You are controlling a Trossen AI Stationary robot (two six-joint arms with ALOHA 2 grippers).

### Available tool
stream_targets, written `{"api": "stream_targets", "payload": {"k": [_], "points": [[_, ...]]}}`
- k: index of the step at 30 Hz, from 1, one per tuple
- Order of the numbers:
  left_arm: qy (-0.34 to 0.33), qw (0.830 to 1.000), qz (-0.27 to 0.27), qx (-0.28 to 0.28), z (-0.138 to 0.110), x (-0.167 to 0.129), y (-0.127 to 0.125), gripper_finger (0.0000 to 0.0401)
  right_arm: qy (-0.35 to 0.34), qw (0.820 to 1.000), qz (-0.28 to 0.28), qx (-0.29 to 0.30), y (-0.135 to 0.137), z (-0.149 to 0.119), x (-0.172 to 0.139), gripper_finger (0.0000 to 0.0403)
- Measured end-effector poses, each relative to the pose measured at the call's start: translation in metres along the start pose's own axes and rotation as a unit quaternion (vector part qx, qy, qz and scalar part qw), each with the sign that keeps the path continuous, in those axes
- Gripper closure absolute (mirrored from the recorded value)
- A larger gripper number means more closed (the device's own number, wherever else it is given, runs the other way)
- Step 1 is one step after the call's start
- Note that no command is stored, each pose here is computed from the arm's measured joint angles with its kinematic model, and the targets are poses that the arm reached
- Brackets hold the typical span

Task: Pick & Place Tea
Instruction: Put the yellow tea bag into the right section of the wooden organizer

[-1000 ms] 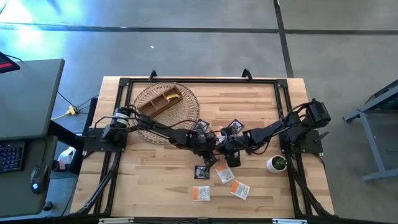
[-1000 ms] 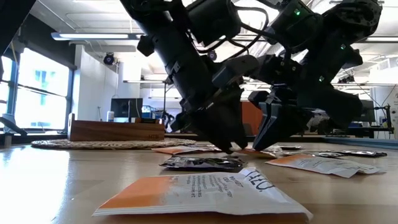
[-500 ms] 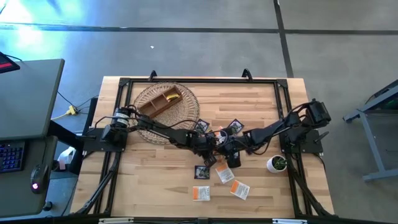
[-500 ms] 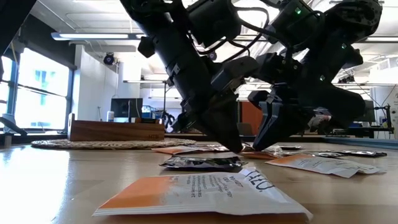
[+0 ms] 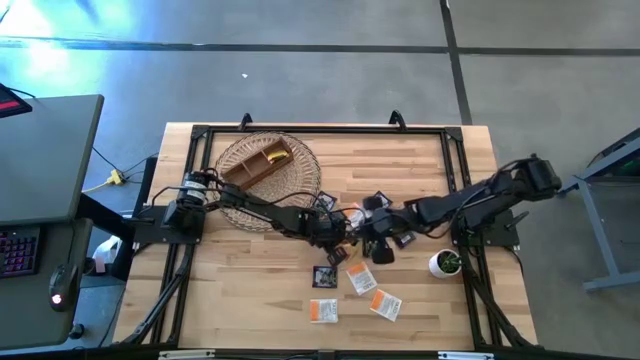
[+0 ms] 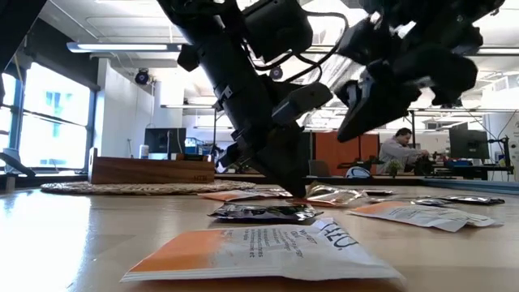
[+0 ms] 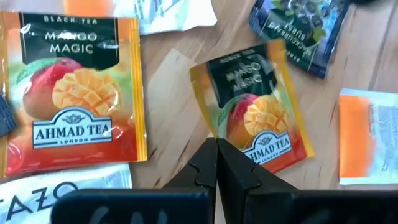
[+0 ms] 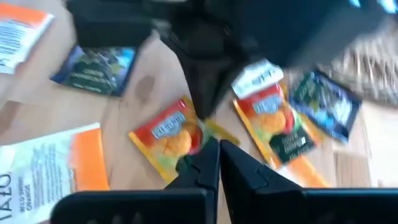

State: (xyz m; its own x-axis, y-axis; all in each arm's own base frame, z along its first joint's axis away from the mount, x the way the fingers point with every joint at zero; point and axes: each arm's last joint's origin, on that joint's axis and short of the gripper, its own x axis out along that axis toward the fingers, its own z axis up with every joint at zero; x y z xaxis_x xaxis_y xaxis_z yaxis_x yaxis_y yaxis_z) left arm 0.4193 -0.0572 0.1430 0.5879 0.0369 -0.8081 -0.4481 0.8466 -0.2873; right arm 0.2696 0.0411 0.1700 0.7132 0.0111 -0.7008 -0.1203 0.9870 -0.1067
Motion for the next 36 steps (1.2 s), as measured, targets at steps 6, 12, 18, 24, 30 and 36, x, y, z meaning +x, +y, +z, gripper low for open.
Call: {"api": "stream_targets", "payload": {"k": [6,12,18,24,30,36], "points": [[0.0,1.0,0.0,0.0,0.0,0.0,0.0,0.0401,0.057,0.997,-0.006,0.046,-0.007,-0.014,0.012,0.0335],[-0.001,1.0,0.001,0.0,0.0,0.0,0.0,0.0401,0.069,0.994,0.019,0.08,-0.011,-0.02,0.028,0.027],[-0.006,1.0,0.0,0.0,0.001,0.0,-0.001,0.0401,0.081,0.966,0.03,0.245,-0.029,-0.024,0.029,0.0218],[-0.018,1.0,0.015,0.012,0.0,-0.001,-0.002,0.0401,0.082,0.949,0.078,0.295,-0.041,-0.025,0.029,0.0197],[-0.026,0.999,0.023,0.019,-0.002,-0.001,-0.005,0.0401,0.083,0.946,0.083,0.302,-0.041,-0.025,0.029,0.0198],[-0.065,0.998,0.005,0.024,0.005,-0.002,-0.009,0.0401,0.085,0.94,0.092,0.316,-0.041,-0.025,0.029,0.0198]]}}
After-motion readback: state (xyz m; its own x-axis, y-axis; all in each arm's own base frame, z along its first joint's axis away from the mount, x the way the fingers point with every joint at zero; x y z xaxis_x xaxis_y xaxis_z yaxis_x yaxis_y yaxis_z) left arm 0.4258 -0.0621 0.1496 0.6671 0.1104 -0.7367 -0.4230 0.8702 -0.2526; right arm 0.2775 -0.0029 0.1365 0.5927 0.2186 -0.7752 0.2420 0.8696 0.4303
